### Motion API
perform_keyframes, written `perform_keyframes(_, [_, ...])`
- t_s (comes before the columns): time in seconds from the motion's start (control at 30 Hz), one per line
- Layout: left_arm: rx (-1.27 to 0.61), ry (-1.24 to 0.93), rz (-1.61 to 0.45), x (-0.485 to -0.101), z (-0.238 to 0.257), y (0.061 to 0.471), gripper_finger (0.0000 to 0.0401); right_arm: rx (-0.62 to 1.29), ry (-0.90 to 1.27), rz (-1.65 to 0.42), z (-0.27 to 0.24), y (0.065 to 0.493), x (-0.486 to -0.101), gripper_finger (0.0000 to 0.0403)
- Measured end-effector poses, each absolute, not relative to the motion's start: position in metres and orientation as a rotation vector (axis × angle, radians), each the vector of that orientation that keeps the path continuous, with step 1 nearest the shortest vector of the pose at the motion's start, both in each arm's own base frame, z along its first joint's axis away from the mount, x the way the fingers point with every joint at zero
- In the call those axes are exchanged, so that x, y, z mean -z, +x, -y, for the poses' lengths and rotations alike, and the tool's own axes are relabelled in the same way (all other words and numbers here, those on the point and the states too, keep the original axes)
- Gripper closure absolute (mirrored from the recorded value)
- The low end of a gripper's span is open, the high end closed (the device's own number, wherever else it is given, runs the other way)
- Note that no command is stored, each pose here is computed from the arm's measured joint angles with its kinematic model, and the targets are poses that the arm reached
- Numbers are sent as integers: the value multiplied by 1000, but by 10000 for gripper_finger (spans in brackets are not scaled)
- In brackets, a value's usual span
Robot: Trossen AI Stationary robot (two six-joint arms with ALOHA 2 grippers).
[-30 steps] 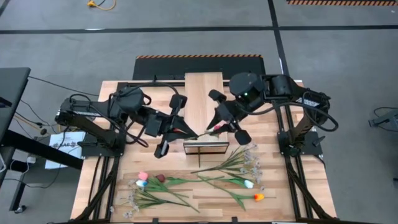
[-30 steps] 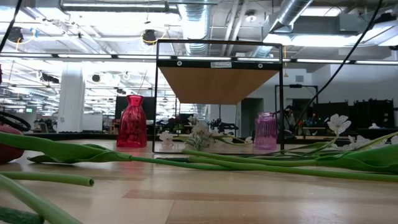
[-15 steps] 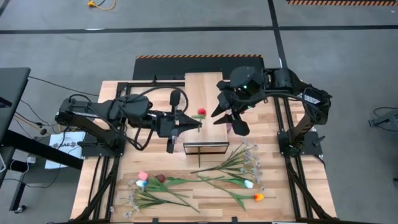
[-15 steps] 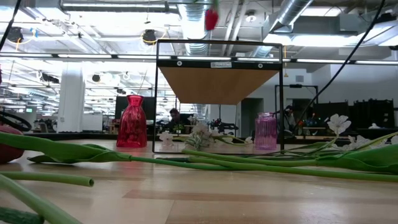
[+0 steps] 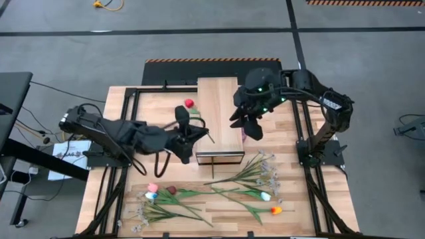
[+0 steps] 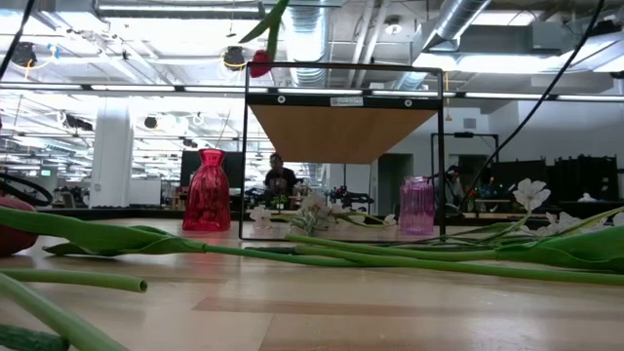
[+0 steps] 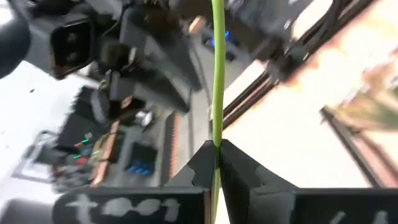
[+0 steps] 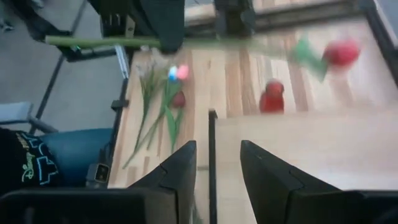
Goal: Pick and place flowers into a vace then onto a shelf
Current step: Put the red tulip into the red flower vase
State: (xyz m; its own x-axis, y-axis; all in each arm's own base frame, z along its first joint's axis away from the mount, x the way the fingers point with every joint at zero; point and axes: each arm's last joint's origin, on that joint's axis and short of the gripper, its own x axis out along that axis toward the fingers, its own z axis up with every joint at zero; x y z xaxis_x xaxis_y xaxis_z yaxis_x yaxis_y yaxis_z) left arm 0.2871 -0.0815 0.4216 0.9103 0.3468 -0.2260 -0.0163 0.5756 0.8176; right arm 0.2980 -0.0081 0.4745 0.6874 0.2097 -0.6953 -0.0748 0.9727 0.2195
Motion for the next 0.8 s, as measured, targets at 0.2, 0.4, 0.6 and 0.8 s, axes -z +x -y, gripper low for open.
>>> perform_keyframes(0.2, [-290, 1094, -468, -394, 91, 289, 401, -47, 170, -949, -8, 286, -466, 296])
perform_keyframes(0.4, [-341, 1289, -507, -370, 98, 291, 401, 209, 128, -964, -30, 289, -449, 308])
perform_keyframes(0.6, [-289, 1421, -541, -355, 104, 289, 401, 345, 156, -732, -47, 292, -439, 312])
perform_keyframes(0.8, [-222, 1560, -582, -338, 112, 285, 401, 288, 269, -399, -40, 280, -443, 312])
